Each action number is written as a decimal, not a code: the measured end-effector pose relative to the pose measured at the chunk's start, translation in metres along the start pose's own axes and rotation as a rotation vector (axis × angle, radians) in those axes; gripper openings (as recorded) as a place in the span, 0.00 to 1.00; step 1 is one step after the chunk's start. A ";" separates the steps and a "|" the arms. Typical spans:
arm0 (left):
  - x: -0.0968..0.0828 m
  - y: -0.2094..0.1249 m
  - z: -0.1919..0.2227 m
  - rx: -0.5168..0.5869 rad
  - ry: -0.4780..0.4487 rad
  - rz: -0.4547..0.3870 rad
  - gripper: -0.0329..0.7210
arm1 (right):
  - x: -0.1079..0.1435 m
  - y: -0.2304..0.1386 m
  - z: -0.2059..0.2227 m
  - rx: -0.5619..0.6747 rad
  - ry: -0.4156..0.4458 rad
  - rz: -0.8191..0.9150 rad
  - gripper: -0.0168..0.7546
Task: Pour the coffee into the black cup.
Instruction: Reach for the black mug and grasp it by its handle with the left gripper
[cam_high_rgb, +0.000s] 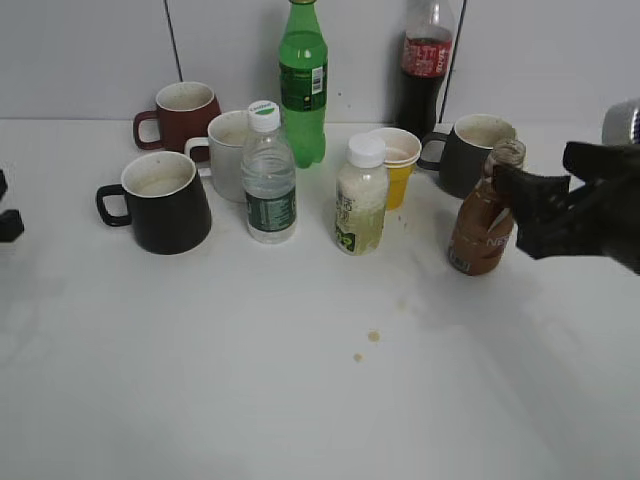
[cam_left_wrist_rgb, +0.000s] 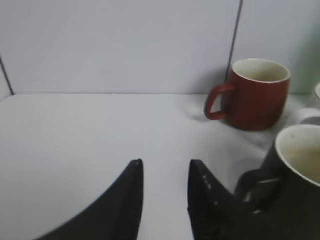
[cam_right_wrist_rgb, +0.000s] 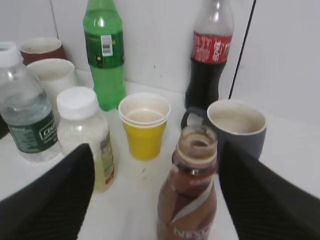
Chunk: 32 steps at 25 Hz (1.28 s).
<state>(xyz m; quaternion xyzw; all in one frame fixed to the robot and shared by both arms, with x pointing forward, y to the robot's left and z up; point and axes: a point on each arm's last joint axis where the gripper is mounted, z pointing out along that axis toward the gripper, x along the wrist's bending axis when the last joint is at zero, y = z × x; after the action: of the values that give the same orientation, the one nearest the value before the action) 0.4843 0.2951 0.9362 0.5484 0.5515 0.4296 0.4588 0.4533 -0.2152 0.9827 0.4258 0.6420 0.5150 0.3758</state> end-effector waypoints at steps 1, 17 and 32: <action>-0.002 -0.007 0.000 -0.012 -0.021 0.009 0.36 | 0.000 -0.011 -0.001 0.020 -0.004 0.001 0.78; -0.019 -0.055 0.046 0.054 -0.237 0.073 0.53 | -0.006 -0.099 0.004 0.154 -0.109 -0.009 0.78; -0.023 -0.060 0.095 0.000 -0.286 0.098 0.49 | -0.007 -0.103 0.004 0.171 -0.121 -0.009 0.78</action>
<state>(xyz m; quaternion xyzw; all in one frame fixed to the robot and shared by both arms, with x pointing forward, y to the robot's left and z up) 0.5642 0.2675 0.8579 0.6303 0.4532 0.3691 0.5110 0.4435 -0.2316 0.8809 0.4836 0.6617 0.4301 0.3785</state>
